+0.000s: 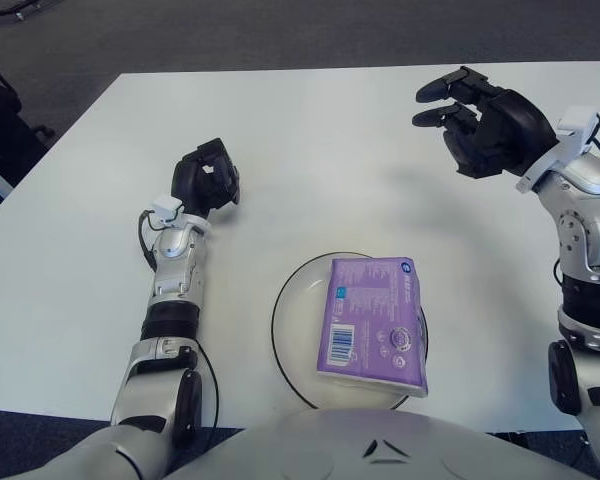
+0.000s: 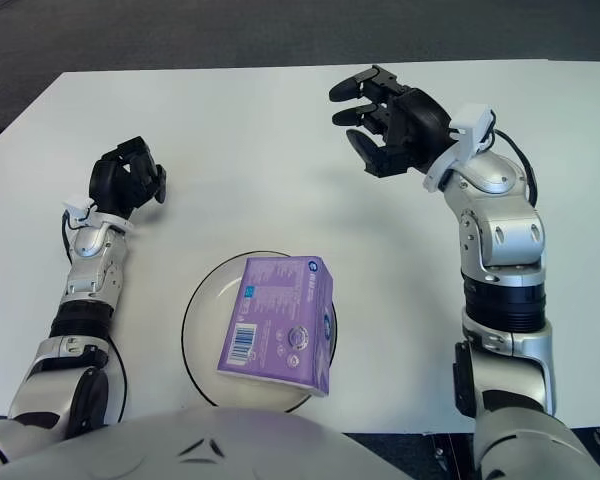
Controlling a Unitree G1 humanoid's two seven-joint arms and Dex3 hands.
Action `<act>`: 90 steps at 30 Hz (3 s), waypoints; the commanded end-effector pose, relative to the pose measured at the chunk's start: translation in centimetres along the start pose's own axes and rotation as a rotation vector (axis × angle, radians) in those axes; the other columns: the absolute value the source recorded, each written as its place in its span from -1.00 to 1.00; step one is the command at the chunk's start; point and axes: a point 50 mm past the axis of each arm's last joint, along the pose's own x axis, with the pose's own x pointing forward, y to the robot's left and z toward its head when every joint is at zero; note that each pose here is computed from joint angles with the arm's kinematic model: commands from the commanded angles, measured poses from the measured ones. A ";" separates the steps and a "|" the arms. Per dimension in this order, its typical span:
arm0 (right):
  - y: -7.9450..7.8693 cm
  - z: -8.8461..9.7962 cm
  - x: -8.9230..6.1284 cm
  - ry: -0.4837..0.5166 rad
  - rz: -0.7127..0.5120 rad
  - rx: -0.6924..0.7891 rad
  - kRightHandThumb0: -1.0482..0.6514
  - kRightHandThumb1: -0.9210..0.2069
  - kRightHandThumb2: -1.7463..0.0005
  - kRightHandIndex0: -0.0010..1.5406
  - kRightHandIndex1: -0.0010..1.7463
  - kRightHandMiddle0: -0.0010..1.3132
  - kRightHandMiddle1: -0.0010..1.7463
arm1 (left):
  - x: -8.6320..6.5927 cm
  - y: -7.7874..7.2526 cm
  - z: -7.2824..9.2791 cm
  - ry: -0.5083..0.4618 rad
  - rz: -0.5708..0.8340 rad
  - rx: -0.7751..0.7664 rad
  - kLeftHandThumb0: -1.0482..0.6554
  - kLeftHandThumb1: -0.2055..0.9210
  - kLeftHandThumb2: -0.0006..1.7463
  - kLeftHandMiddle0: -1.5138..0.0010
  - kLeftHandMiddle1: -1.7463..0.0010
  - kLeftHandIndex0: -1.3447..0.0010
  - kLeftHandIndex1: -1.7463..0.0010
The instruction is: Put the tissue paper into the plate.
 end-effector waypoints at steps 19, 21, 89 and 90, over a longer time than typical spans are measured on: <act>0.5 -4.4 -2.0 0.091 -0.293 0.093 -0.18 -0.99 0.40 -0.57 0.38 -0.69 1.00 | -7.7 -0.4 -5.5 0.293 0.121 -0.080 -0.28 0.67 0.11 -0.76 -1.00 -0.51 -1.00; 0.7 -4.7 -2.1 0.096 -0.305 0.098 -0.18 -0.99 0.40 -0.57 0.38 -0.69 1.00 | -7.7 -0.5 -5.4 0.289 0.119 -0.077 -0.28 0.67 0.12 -0.76 -1.00 -0.50 -1.00; 5.8 -18.4 -3.3 0.293 -0.356 0.340 -0.34 0.11 -0.54 0.69 1.00 -0.04 1.00 | -8.0 -0.9 -5.5 0.271 0.180 -0.110 -0.26 0.57 0.16 -0.77 -1.00 -0.55 -1.00; 5.8 -18.4 -3.3 0.293 -0.355 0.341 -0.34 0.10 -0.53 0.70 1.00 -0.04 1.00 | -8.0 -0.8 -5.6 0.276 0.178 -0.109 -0.26 0.57 0.16 -0.77 -1.00 -0.55 -1.00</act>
